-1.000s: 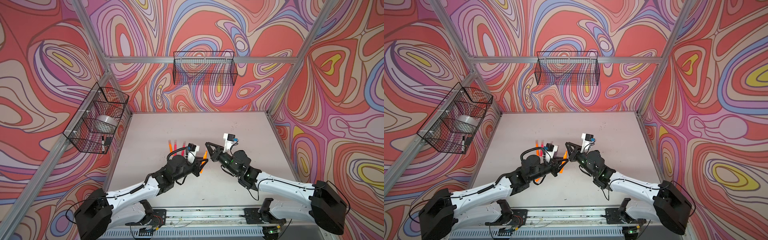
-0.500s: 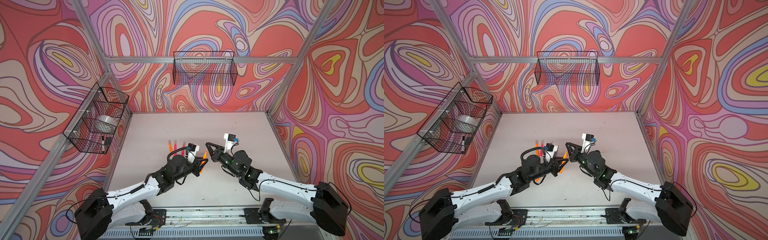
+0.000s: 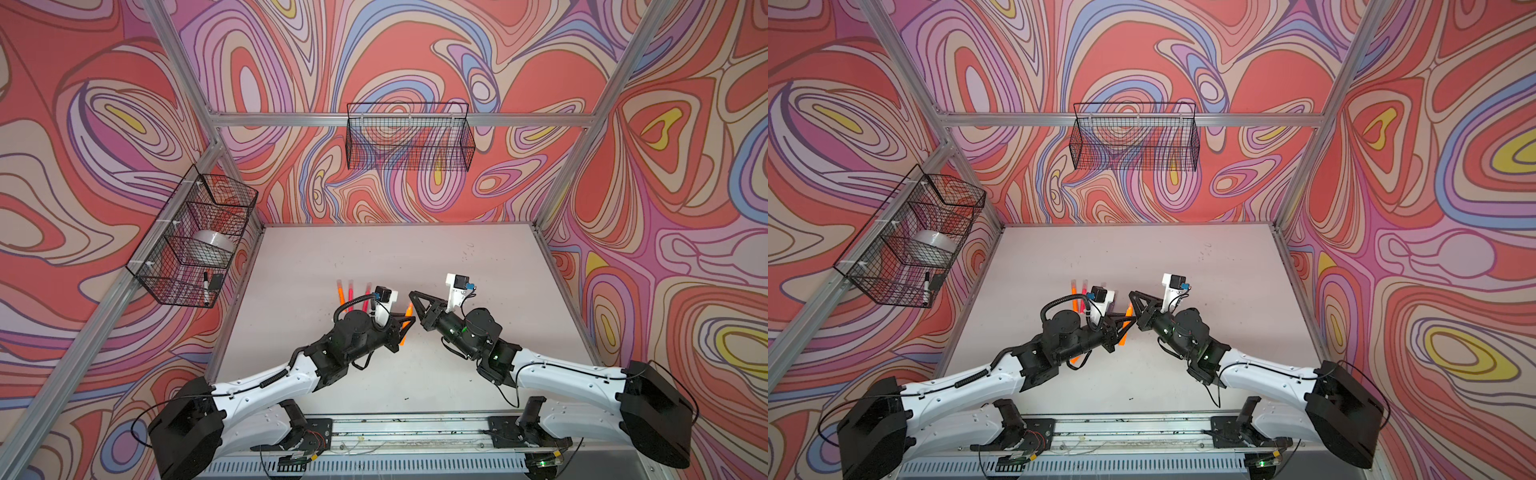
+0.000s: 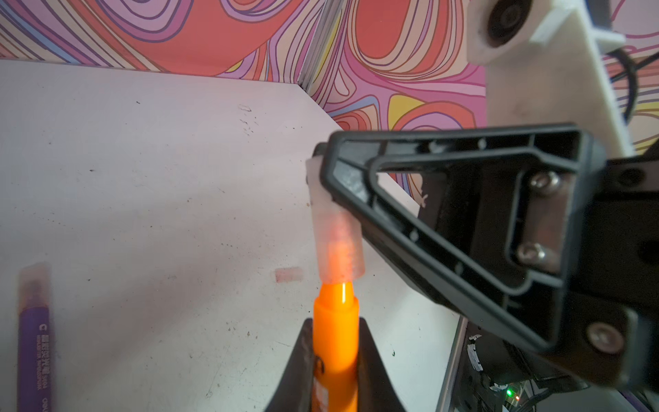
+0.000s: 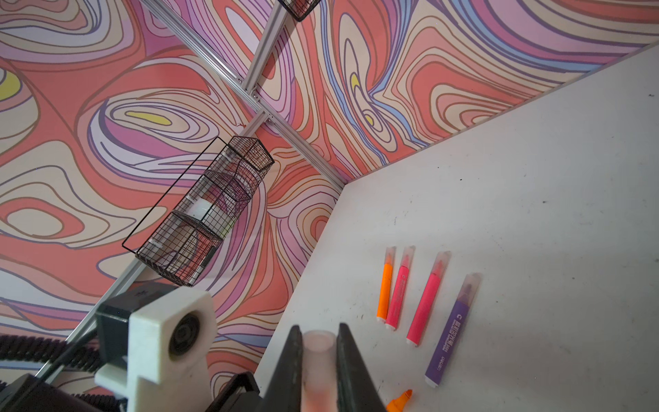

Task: Insert pens into pen caps
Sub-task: Put on the pen cap to the pen.

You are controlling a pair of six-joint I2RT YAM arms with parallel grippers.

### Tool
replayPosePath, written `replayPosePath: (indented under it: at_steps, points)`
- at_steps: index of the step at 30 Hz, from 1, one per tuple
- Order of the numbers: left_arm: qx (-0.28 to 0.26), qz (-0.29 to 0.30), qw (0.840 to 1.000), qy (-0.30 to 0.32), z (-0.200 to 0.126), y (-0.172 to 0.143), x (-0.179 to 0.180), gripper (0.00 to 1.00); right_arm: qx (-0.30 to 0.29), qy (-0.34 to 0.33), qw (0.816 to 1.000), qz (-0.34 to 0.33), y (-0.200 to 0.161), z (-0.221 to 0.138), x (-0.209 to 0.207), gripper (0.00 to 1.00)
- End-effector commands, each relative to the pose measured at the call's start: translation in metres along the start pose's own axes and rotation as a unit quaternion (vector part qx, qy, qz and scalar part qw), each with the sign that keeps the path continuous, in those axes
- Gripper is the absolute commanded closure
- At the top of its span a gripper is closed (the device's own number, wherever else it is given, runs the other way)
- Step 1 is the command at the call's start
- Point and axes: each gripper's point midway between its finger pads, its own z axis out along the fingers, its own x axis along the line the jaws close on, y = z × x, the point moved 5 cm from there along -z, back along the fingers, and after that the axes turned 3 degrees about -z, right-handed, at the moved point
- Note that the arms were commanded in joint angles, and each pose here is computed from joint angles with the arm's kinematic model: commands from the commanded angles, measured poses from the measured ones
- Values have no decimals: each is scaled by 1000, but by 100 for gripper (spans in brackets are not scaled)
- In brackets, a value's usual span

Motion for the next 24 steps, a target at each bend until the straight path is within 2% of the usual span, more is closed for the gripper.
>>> replayPosePath:
  at_steps: [1, 8, 12, 15, 19, 24]
  points:
    - [-55, -7, 998, 2, -4, 24, -5, 100, 23, 15, 1000, 0, -16, -4, 3, 92]
    - [-69, -37, 997, -24, -10, 38, -1, 100, 14, 51, 999, -6, -23, -11, 9, 86]
    - [-74, -29, 996, -32, -13, 41, -3, 100, 15, 54, 998, -8, -24, -13, 11, 81]
    - [-81, -15, 995, -54, -17, 44, -10, 100, 17, 51, 998, -15, -23, -13, 12, 70]
    - [-71, -4, 996, -62, -22, 32, -8, 100, 10, 36, 999, -24, -16, -19, 10, 52]
    - [-71, 17, 995, -67, -26, 31, -10, 100, -5, 25, 999, -37, -4, -32, 11, 41]
